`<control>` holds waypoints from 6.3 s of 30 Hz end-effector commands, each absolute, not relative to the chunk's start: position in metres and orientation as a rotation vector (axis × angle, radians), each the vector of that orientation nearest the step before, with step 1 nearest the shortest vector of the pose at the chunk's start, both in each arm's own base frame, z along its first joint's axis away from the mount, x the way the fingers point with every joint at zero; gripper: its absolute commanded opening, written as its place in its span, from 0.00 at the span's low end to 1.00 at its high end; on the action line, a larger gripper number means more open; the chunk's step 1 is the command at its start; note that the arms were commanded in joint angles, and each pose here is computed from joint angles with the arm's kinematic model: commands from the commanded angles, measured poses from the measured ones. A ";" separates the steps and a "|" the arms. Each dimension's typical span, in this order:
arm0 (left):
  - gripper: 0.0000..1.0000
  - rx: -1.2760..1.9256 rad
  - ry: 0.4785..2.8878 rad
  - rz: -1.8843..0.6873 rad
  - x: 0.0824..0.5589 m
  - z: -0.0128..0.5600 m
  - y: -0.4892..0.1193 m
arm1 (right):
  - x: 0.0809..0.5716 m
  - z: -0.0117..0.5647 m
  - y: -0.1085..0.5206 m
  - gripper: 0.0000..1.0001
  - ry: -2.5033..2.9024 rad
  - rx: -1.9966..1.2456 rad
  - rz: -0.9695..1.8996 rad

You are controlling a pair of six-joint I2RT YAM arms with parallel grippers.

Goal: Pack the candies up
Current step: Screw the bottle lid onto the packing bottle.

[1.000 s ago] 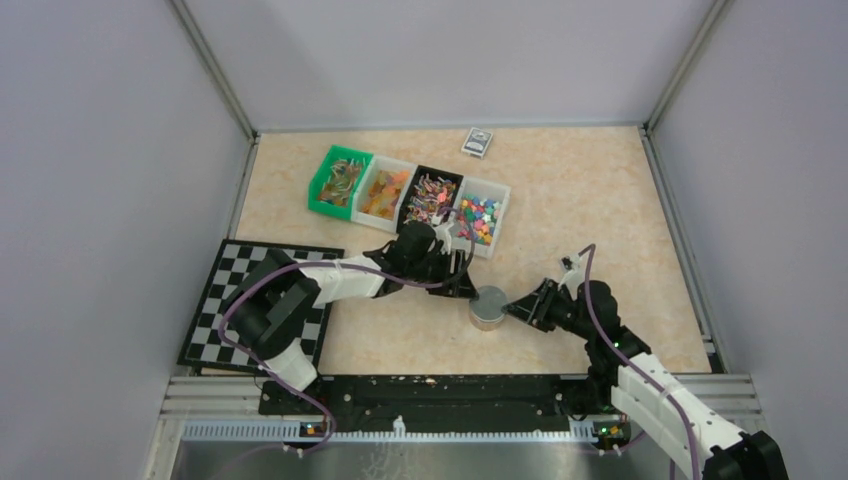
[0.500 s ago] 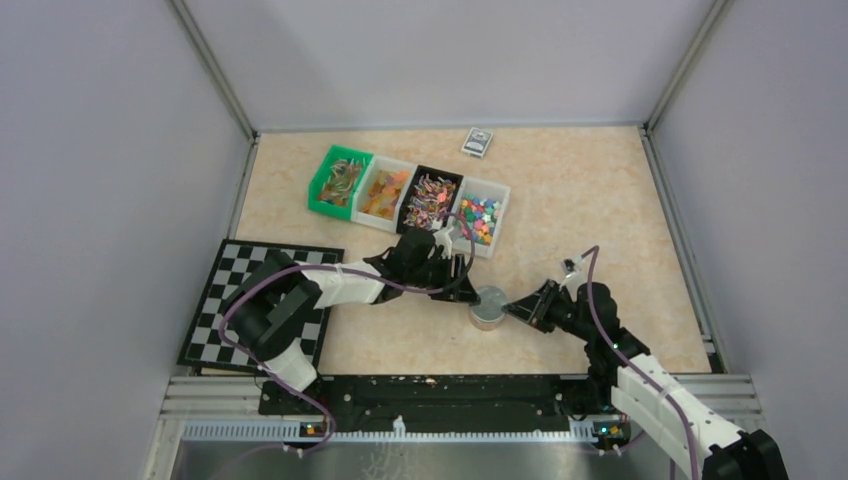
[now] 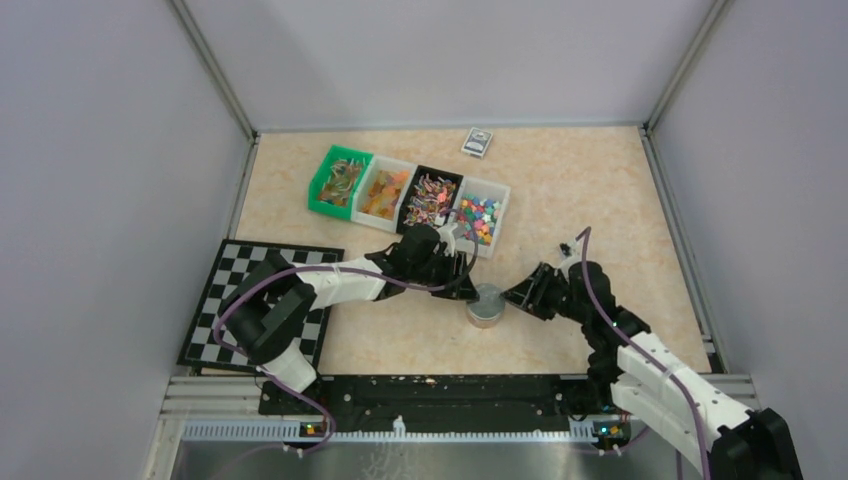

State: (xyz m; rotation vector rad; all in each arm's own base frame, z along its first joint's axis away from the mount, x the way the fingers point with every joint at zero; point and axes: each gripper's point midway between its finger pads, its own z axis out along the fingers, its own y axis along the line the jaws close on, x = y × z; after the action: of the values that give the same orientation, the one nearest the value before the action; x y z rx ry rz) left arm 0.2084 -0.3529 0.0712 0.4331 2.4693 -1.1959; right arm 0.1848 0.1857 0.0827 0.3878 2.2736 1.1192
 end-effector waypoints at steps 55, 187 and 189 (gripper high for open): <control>0.56 0.487 2.476 -1.111 0.209 0.064 -0.342 | 0.231 0.135 0.184 0.05 2.363 -0.031 0.885; 0.23 0.225 2.749 -0.898 0.164 -0.008 -0.269 | 0.139 0.024 0.218 0.09 2.579 -0.087 0.880; 0.22 0.203 2.754 -0.865 0.162 -0.012 -0.262 | 0.139 0.023 0.211 0.09 2.571 -0.057 0.855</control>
State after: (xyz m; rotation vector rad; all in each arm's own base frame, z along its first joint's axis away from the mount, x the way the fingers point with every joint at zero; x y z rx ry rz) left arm 0.1820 -0.3227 0.0729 0.2983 2.4741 -1.2932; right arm 0.1575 0.2530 0.0785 -0.1490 2.3958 1.1072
